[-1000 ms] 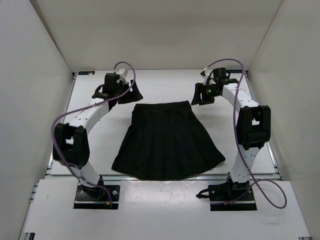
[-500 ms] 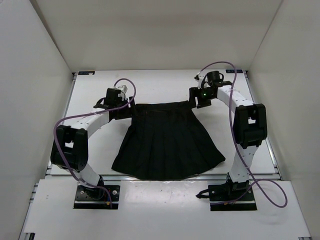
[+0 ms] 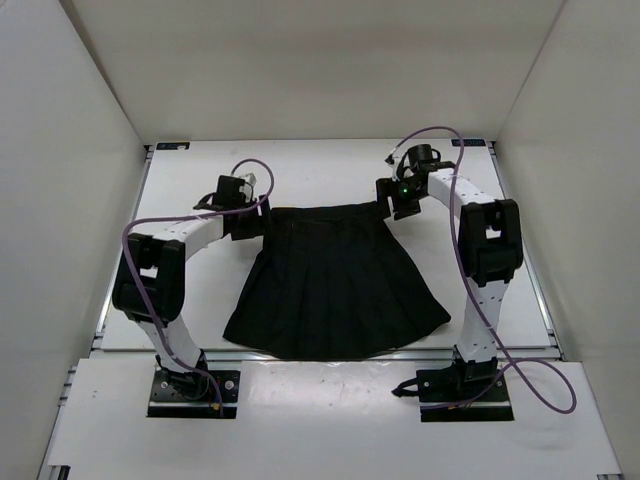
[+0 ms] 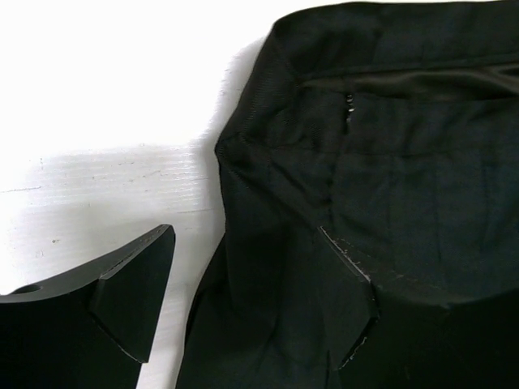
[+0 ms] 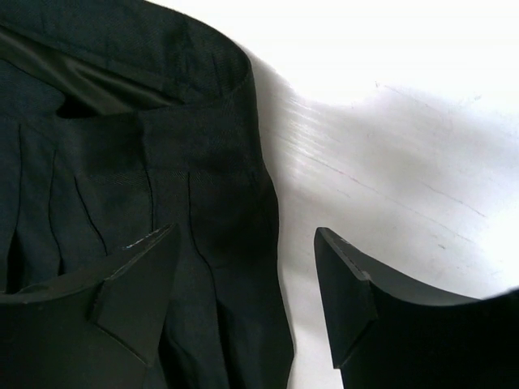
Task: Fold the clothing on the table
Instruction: Fold the skirt
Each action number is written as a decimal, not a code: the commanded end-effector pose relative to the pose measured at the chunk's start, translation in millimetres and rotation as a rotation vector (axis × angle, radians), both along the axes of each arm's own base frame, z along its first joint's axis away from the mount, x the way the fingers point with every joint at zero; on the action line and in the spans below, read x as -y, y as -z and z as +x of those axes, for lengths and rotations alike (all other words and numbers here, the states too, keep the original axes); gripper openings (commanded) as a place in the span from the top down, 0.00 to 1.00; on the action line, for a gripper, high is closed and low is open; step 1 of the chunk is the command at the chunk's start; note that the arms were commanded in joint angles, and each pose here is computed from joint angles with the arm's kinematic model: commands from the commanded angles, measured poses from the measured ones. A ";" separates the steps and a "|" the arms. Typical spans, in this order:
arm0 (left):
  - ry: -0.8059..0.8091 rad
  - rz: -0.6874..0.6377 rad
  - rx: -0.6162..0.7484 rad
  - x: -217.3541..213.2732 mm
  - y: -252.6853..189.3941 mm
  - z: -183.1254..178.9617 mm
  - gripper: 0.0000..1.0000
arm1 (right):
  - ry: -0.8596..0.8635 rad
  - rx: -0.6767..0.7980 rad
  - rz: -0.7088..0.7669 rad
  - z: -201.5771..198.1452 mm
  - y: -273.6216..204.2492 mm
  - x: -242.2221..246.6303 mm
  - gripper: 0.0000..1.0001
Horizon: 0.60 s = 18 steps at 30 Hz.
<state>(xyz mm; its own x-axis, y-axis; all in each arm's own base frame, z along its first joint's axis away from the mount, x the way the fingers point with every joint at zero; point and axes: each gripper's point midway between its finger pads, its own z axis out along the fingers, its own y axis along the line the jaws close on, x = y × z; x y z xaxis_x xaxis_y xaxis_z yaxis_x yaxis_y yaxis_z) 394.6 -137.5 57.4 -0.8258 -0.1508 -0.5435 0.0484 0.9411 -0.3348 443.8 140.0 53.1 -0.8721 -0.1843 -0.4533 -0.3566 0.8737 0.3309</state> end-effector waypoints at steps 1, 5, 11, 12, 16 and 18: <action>0.015 -0.021 0.044 7.2 -17.3 12.3 0.22 | -0.020 0.056 0.032 13.9 -16.1 -8.4 0.36; 0.018 -0.016 0.042 7.9 -17.8 16.9 0.22 | -0.033 0.051 0.029 15.4 -13.7 -19.8 0.37; 0.038 -0.025 0.016 8.8 -14.9 23.0 0.23 | -0.030 0.045 0.006 22.3 -9.1 -16.7 0.36; 0.045 -0.025 0.019 10.6 -15.9 26.5 0.22 | -0.031 0.048 0.003 21.8 -12.9 -16.8 0.36; 0.056 -0.020 0.015 13.0 -15.1 28.8 0.22 | -0.020 0.046 -0.012 23.5 -12.4 -11.5 0.36; 0.052 -0.020 0.008 12.8 -11.7 30.6 0.24 | -0.013 0.049 -0.007 25.4 -13.0 -8.9 0.36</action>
<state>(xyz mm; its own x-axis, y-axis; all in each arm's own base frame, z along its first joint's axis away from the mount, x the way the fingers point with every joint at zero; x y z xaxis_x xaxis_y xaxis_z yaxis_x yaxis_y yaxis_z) 417.0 -146.8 57.2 -0.8400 -0.1276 -0.5273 0.0731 0.9365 -0.3431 459.9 152.1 58.7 -0.8583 -0.2015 -0.4718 -0.3805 0.8670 0.3218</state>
